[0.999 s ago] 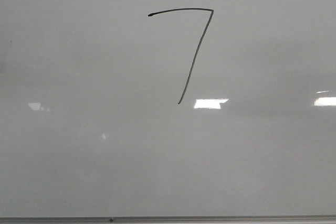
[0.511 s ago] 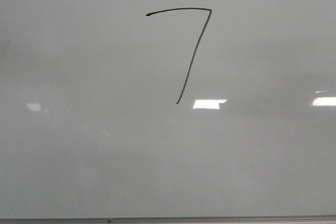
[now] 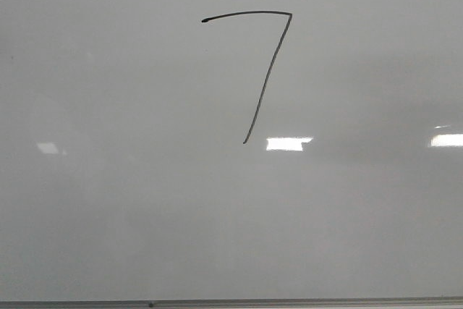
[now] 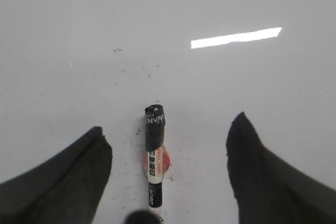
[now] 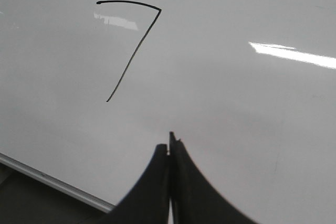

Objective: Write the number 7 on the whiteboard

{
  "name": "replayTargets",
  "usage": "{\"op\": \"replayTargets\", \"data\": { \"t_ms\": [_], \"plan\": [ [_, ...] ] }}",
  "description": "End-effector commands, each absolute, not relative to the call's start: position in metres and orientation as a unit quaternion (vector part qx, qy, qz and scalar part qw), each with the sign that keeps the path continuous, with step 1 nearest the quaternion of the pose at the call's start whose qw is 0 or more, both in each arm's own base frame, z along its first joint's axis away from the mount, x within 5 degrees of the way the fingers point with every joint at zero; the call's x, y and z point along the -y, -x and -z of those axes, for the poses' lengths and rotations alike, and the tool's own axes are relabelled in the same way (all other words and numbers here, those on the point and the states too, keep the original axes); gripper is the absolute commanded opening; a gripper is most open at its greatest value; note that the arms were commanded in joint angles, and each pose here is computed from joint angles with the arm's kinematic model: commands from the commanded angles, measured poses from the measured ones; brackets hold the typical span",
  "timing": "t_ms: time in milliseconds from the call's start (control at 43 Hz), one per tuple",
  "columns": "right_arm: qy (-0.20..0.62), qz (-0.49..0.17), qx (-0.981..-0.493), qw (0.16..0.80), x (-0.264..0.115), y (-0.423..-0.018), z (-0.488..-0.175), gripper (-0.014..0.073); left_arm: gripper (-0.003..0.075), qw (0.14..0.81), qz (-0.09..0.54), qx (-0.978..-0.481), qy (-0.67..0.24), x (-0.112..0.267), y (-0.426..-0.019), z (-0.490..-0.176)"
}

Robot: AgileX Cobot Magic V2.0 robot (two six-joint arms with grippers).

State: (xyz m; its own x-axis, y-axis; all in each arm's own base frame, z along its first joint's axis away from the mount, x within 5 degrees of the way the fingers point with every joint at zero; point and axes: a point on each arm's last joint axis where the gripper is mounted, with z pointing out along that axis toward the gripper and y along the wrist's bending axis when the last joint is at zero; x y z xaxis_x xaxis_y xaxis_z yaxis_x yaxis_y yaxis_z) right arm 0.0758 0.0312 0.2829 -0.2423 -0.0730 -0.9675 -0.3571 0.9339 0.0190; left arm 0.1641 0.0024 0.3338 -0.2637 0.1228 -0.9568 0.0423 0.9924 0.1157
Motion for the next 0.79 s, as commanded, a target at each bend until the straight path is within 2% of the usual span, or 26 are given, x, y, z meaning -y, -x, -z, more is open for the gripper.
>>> {"op": "replayTargets", "data": {
  "t_ms": [0, 23, 232, 441, 767],
  "plan": [
    [0.118, -0.115, -0.760, 0.629, -0.029, -0.078, -0.296, -0.0067, 0.0318, 0.648, -0.032, -0.759, -0.050, 0.000, -0.136, -0.348],
    [0.118, -0.115, -0.760, 0.629, -0.029, -0.078, -0.296, -0.0067, 0.0265, 0.646, -0.030, -0.761, -0.052, 0.000, -0.131, -0.345],
    [0.118, -0.115, -0.760, 0.628, -0.029, -0.078, -0.296, -0.0067, -0.0022, 0.683, -0.032, -0.728, -0.055, 0.003, -0.091, -0.341],
    [0.118, -0.116, -0.761, 0.628, -0.029, -0.078, -0.295, -0.0067, -0.0020, 0.715, -0.036, -0.696, -0.054, 0.003, -0.071, -0.347],
    [0.118, -0.116, -0.761, 0.628, -0.029, -0.078, -0.295, -0.0067, -0.0020, 0.716, -0.037, -0.695, -0.054, 0.003, -0.071, -0.347]
  ]
}}
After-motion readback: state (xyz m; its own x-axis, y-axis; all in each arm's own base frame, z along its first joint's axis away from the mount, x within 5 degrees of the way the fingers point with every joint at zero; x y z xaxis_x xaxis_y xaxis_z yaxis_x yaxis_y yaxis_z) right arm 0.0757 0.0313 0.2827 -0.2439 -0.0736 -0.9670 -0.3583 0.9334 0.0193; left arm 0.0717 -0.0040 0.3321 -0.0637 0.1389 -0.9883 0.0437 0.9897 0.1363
